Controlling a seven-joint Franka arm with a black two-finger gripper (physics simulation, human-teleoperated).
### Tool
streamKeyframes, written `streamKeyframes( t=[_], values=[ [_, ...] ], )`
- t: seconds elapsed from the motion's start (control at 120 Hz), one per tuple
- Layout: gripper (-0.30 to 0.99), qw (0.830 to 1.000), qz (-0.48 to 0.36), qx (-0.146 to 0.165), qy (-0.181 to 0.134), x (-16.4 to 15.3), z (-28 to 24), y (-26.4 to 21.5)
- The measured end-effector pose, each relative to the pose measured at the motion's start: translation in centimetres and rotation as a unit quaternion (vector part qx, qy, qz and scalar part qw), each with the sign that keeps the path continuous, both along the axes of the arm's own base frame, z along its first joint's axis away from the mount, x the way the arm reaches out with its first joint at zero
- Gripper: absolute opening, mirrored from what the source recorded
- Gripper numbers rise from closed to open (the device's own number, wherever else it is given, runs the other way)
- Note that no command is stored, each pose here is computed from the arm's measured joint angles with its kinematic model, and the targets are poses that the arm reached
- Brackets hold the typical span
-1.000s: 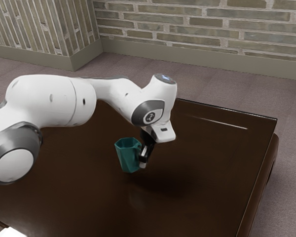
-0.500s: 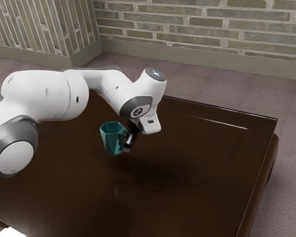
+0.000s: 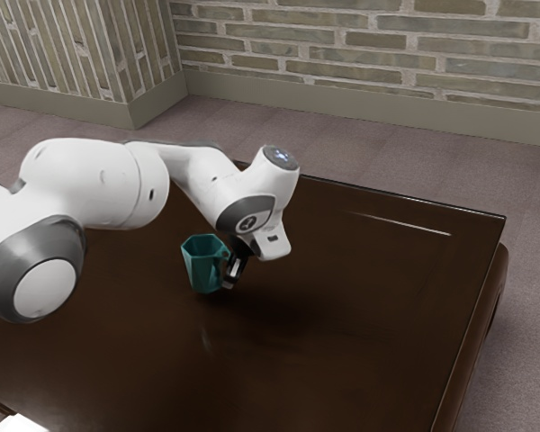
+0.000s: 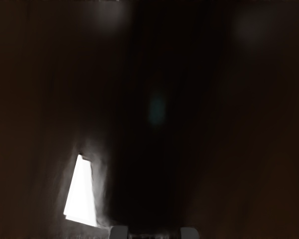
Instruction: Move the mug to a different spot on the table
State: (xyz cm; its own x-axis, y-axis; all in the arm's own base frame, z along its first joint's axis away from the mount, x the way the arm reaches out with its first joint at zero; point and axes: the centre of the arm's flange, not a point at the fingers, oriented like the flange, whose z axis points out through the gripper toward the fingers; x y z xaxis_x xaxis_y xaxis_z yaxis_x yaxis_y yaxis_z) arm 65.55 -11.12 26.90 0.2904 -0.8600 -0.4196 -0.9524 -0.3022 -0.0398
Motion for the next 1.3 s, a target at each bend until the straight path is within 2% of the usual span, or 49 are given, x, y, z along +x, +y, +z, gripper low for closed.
streamKeyframes(
  t=[0.108,0.325,0.542,0.767,0.875,0.958,1.017,1.067,1.142,1.3],
  values=[
    [-0.03,1.0,0.004,-0.001,-0.004,0.1,-0.3,0.0],
    [0.24,1.0,0.009,-0.007,-0.006,-0.1,-0.9,0.0],
    [0.44,1.0,0.017,-0.011,0.002,-0.6,-2.1,0.1],
    [0.58,0.999,0.0,-0.036,-0.007,-1.1,-0.7,-3.8],
    [0.62,0.996,-0.001,-0.082,-0.045,-1.9,6.4,-6.5],
    [0.65,0.985,0.021,-0.14,-0.101,-3.4,16.7,-7.0],
    [0.66,0.975,0.06,-0.168,-0.132,-4.5,22.1,-5.6],
    [0.66,0.964,0.115,-0.187,-0.151,-5.0,25.7,-2.4],
    [0.67,0.942,0.197,-0.205,-0.178,-5.9,31.7,2.8],
    [0.68,0.906,0.325,-0.207,-0.175,-7.9,34.9,9.3]
  ],
)
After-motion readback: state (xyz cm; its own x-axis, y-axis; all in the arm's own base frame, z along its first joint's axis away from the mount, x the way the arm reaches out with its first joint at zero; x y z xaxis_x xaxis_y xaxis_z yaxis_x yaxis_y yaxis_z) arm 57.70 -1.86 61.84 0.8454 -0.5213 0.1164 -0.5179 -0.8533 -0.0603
